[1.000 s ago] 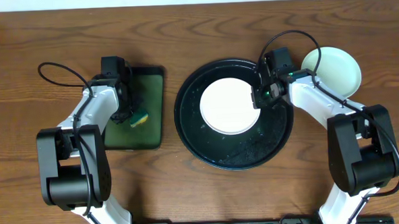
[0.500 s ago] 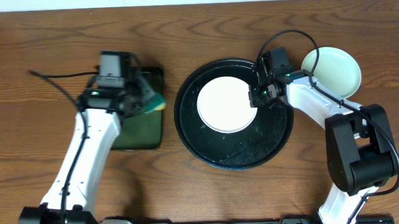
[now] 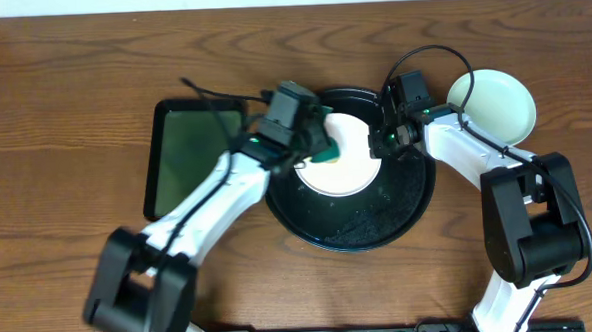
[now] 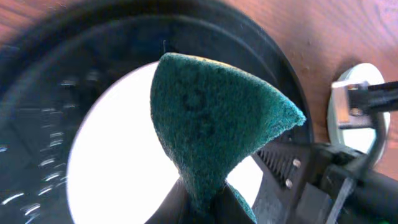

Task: Clean dirty plates on tray and stack at the side
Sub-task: 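Scrub the pink plate with the sponge in the left gripper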

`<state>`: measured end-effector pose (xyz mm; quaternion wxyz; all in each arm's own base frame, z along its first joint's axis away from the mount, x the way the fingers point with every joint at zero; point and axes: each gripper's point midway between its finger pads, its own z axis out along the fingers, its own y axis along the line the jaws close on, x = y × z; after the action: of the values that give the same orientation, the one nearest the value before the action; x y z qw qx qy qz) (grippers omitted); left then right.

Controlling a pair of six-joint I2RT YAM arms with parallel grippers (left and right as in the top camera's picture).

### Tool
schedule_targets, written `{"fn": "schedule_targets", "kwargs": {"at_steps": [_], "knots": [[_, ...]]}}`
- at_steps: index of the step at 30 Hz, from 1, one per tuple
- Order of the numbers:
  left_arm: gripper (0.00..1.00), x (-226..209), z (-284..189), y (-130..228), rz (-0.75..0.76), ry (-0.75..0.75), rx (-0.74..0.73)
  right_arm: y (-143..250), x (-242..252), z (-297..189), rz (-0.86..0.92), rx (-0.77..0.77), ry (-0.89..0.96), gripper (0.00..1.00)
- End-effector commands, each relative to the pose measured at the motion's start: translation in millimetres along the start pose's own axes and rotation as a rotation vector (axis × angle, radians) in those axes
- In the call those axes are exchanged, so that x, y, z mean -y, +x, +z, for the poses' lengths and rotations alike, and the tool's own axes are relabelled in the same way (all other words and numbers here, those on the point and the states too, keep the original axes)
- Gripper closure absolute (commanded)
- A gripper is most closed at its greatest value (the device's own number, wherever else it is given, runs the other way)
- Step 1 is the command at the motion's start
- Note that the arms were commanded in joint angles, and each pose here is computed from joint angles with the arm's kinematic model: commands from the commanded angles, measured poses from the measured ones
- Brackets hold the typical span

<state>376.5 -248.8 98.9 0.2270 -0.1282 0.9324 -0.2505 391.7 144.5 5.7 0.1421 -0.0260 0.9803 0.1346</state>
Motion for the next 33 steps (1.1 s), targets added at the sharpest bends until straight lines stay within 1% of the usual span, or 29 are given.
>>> {"fn": "schedule_targets", "kwargs": {"at_steps": [1, 4, 6, 8, 12, 14, 16, 19, 20, 22, 25, 27, 30, 33], "knots": [[0.93, -4.7, 30.0, 12.2, -0.013, -0.033, -0.005, 15.6, 2.2, 16.4, 0.018, -0.056, 0.014, 0.99], [0.92, -17.6, 48.6, 19.8, -0.004, -0.087, -0.004, 15.7, 2.1, 16.4, 0.018, -0.056, 0.014, 0.98], [0.92, -41.3, 63.0, 22.9, 0.001, -0.180, 0.012, 15.7, 2.1, 16.4, 0.018, -0.056, 0.014, 0.99], [0.92, -57.3, 65.9, 21.1, 0.022, -0.249, 0.033, 15.7, 2.1, 16.4, 0.018, -0.056, 0.014, 0.99], [0.92, -101.7, 47.4, 4.1, 0.081, -0.484, 0.133, 16.4, 2.3, 16.3, 0.018, -0.059, 0.015, 0.99], [0.92, -112.2, 33.8, -6.3, 0.092, -0.552, 0.177, 16.4, 2.2, 16.3, 0.018, -0.059, 0.015, 0.99], [0.92, -113.1, 20.9, -17.2, 0.105, -0.574, 0.214, 16.2, 2.2, 16.3, 0.018, -0.058, 0.015, 0.99], [0.92, -97.1, 1.4, -31.7, 0.112, -0.533, 0.264, 16.1, 2.4, 16.3, 0.019, -0.058, 0.015, 0.99], [0.92, -80.7, -9.7, -38.3, 0.102, -0.474, 0.290, 16.3, 2.4, 16.3, 0.019, -0.059, 0.015, 0.99], [0.92, -59.2, -12.1, -36.7, 0.092, -0.375, 0.273, 16.3, 2.4, 16.3, 0.019, -0.059, 0.015, 0.99], [0.92, -27.9, -2.5, -22.0, 0.068, -0.210, 0.185, 16.3, 2.2, 16.3, 0.018, -0.058, 0.015, 0.99], [0.92, -12.6, 7.5, -7.6, 0.003, -0.121, 0.115, 16.3, 2.2, 16.3, 0.018, -0.058, 0.015, 0.99], [0.92, -1.4, 24.4, 8.7, -0.067, -0.061, 0.052, 16.4, 2.2, 16.3, 0.018, -0.059, 0.015, 0.99], [0.92, 3.0, 42.6, 22.7, -0.051, -0.044, 0.021, 16.3, 2.2, 16.3, 0.018, -0.058, 0.015, 0.99]]}}
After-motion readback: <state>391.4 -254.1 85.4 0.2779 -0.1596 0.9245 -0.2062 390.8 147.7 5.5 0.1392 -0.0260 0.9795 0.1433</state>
